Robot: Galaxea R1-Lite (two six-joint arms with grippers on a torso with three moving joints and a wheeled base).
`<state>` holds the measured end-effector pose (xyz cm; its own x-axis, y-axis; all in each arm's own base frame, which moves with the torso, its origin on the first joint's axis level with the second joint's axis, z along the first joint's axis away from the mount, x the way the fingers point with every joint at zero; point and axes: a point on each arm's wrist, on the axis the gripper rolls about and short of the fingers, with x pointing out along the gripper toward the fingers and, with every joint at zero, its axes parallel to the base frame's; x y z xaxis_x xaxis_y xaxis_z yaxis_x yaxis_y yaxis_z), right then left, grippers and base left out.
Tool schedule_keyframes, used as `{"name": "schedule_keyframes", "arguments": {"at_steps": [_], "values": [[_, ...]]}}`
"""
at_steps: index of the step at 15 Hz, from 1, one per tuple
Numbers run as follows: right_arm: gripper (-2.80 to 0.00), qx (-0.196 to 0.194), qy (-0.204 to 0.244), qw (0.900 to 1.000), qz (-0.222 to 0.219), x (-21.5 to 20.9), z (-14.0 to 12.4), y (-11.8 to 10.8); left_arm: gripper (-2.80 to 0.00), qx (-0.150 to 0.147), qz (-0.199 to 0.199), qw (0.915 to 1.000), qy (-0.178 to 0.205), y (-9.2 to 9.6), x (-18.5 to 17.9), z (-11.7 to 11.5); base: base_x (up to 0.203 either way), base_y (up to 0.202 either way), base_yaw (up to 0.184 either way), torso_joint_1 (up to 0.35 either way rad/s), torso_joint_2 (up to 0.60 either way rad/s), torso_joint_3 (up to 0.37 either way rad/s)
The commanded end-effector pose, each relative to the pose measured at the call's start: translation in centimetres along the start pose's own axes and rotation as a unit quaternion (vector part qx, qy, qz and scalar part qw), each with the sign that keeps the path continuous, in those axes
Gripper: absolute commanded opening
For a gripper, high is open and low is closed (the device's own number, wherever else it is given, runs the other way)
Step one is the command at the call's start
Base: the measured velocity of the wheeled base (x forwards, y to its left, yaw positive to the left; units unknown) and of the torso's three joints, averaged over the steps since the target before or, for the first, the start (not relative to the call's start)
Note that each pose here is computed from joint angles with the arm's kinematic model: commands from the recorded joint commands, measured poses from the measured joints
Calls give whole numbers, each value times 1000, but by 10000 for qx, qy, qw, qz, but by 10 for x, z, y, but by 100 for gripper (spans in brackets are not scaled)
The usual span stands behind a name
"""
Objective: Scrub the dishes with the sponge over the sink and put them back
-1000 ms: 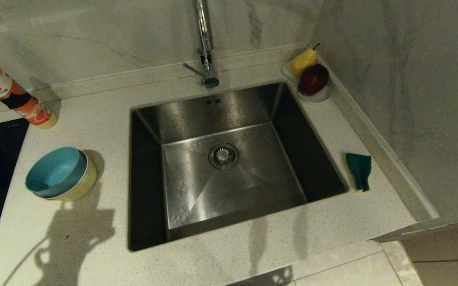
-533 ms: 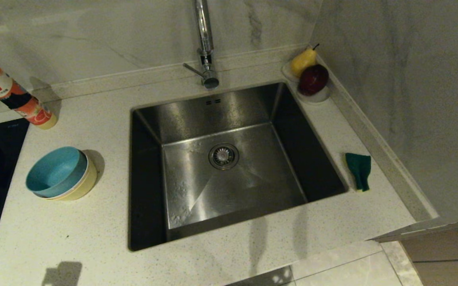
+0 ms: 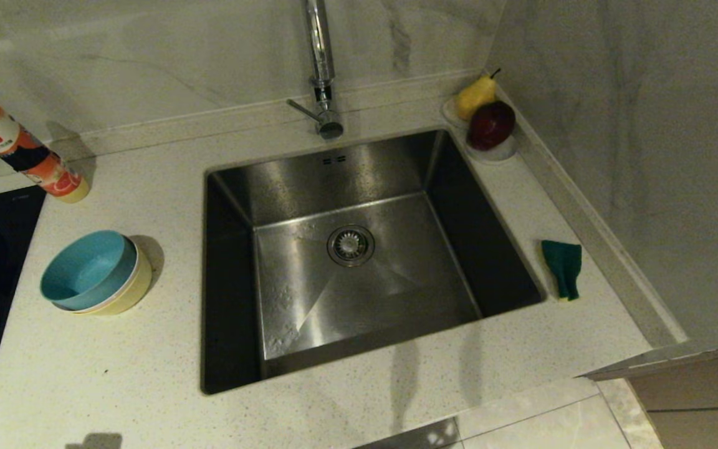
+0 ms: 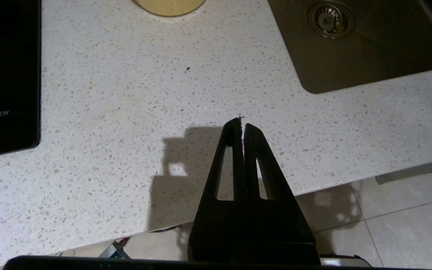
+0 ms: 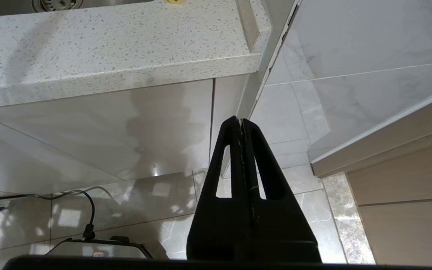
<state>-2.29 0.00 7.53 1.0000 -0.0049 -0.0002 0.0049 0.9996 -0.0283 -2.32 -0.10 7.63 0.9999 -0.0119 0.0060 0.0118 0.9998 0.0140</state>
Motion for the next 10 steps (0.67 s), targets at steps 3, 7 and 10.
{"name": "schedule_keyframes", "arguments": {"at_steps": [3, 7, 10], "values": [[-280, -4, 7, 10000, 2, 0, 0, 0, -280, -1, -2, 10000, 37, 0, 1, -1, 0, 0, 0, 0, 0, 0], [-280, -4, 7, 10000, 2, 0, 0, 0, -280, 1, -2, 10000, 37, 0, 1, -1, 0, 0, 0, 0, 0, 0], [-280, -49, 30, 10000, 2, 0, 0, 0, -280, -1, -2, 10000, 37, 0, 1, -1, 0, 0, 0, 0, 0, 0]]}}
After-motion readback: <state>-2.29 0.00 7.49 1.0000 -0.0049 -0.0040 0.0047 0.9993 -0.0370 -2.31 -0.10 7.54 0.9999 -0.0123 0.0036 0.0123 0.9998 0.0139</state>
